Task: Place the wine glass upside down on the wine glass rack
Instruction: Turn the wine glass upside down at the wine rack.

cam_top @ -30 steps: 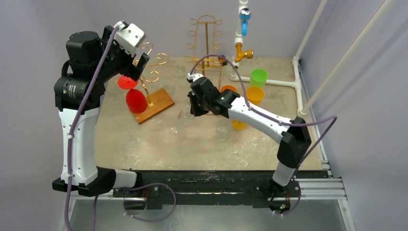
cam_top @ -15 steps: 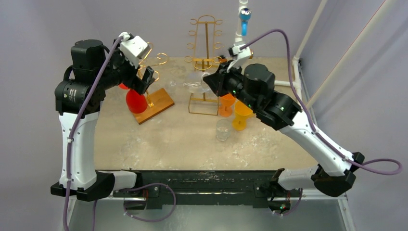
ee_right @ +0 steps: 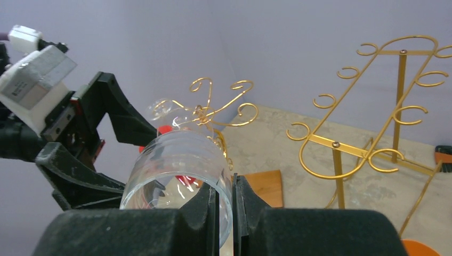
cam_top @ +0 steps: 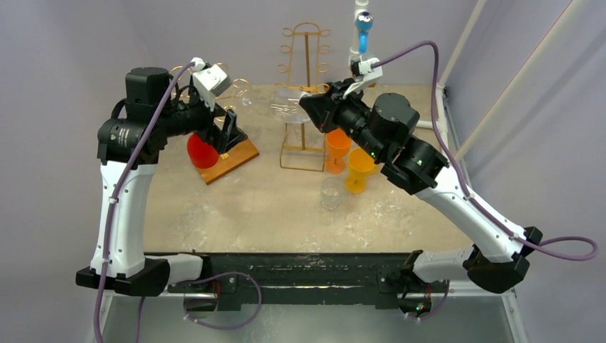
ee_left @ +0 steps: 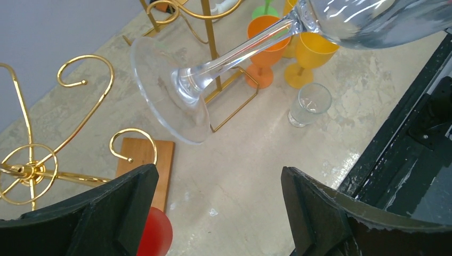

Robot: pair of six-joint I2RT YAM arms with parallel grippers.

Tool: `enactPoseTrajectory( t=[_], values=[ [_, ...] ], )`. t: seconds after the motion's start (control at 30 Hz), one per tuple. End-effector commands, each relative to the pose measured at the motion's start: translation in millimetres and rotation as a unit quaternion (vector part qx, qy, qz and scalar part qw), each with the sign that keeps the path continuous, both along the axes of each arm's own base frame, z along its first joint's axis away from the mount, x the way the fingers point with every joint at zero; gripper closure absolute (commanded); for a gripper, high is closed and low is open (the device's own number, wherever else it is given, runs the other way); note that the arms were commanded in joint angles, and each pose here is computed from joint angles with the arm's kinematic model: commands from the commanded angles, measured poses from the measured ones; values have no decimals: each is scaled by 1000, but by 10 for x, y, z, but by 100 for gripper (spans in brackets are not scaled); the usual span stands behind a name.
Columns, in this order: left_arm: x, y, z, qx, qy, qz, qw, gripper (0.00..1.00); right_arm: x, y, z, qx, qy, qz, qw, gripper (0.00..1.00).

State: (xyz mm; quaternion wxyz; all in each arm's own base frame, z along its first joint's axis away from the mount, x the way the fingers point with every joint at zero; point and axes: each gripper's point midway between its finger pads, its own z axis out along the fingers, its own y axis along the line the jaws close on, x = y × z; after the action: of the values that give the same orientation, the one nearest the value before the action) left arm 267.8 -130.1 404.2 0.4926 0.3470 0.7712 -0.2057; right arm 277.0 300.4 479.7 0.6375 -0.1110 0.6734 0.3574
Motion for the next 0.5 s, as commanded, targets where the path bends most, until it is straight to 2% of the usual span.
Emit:
enactPoseTrajectory(
  t=[0.0, 0.2, 0.47],
  values=[
    [66, -100, 99, -46, -4, 4, 999, 9, -117, -11, 440, 78, -46, 24, 996, 100],
    [282, -83, 169, -60, -28, 32, 997, 23, -121, 77, 320, 73, -34, 40, 996, 100],
    [426, -35, 134, -55, -38, 56, 996, 60, -187, 85, 252, 86, -34, 54, 994, 100]
  ],
)
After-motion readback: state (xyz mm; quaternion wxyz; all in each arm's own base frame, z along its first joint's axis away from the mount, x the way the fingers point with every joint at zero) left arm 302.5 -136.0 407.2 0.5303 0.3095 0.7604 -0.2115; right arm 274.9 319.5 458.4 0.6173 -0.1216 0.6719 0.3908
